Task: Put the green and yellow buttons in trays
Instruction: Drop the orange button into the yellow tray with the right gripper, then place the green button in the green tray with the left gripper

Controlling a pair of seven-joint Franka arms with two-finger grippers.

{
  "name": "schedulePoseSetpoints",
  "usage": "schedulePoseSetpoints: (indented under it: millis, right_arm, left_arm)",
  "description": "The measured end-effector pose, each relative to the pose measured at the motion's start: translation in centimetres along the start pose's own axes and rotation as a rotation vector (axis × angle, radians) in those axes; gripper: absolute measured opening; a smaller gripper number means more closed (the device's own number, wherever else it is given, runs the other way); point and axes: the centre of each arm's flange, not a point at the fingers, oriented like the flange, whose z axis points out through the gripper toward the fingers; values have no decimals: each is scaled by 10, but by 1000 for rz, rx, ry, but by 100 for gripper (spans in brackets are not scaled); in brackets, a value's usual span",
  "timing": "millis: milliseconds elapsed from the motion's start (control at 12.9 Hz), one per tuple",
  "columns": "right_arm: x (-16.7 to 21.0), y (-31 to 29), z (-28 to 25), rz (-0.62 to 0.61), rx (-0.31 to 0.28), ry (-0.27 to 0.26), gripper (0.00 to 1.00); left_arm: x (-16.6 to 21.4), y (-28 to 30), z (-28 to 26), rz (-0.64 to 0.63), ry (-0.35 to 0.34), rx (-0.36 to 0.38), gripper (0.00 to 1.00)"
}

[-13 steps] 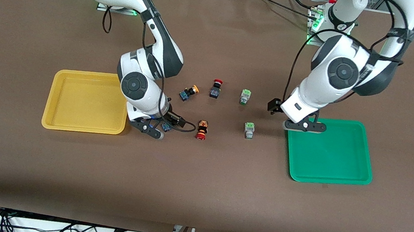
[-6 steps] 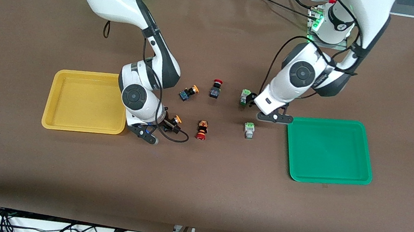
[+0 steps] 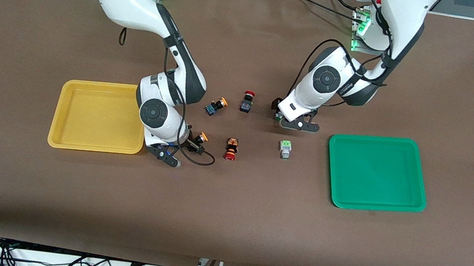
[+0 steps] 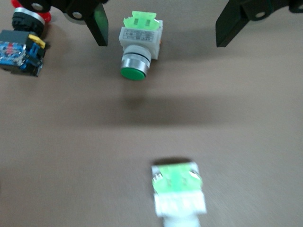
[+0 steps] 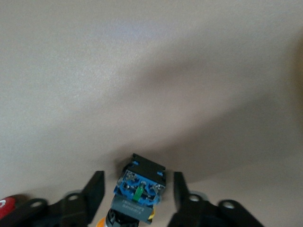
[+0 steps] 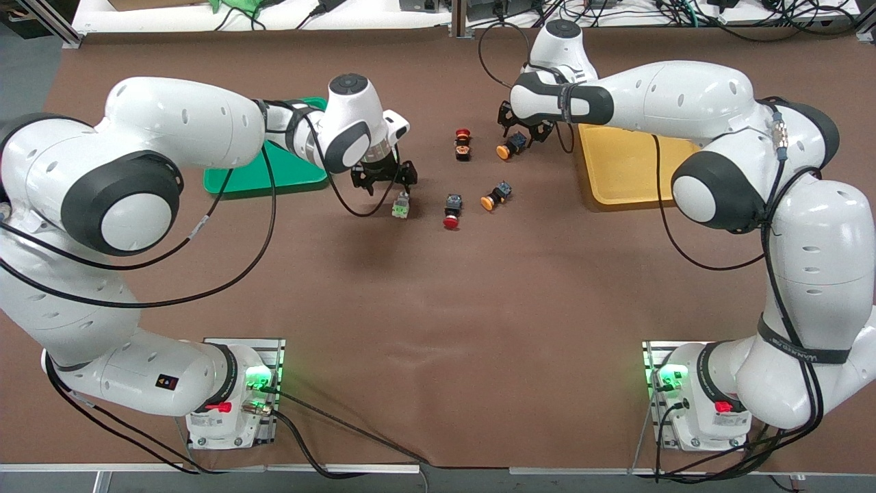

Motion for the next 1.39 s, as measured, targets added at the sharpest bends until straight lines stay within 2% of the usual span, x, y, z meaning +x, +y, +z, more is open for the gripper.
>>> schedulePoseSetpoints:
  millis: [77, 155, 309, 541, 619, 928, 1160, 1392]
  right_arm:
    - [4, 2, -1, -1, 2, 2, 47]
    - [10, 5, -3, -7, 4, 5, 41]
    - [20, 14, -7, -38, -9, -9, 41]
    - [50, 45, -45, -153, -63, -65, 41]
    - [66, 64, -62, -202, -85, -77, 41]
    - [123, 153, -108, -434, -178, -94, 41]
    - [139, 209, -101, -516, -236, -125, 41]
    - [142, 249, -65, -575, -247, -95, 41]
  left_arm:
    - [-6, 4, 7, 10, -9, 3, 100]
    - [-10, 8, 12, 16, -15, 6, 100]
    - [-18, 16, 19, 25, -18, 21, 100]
    - [-30, 25, 32, 27, 29, 107, 98]
    - [-32, 27, 37, 28, 35, 119, 93]
    - [-32, 28, 39, 26, 39, 119, 44]
    - [-21, 26, 29, -15, 61, 103, 42]
    - [10, 3, -8, -37, 105, 92, 42]
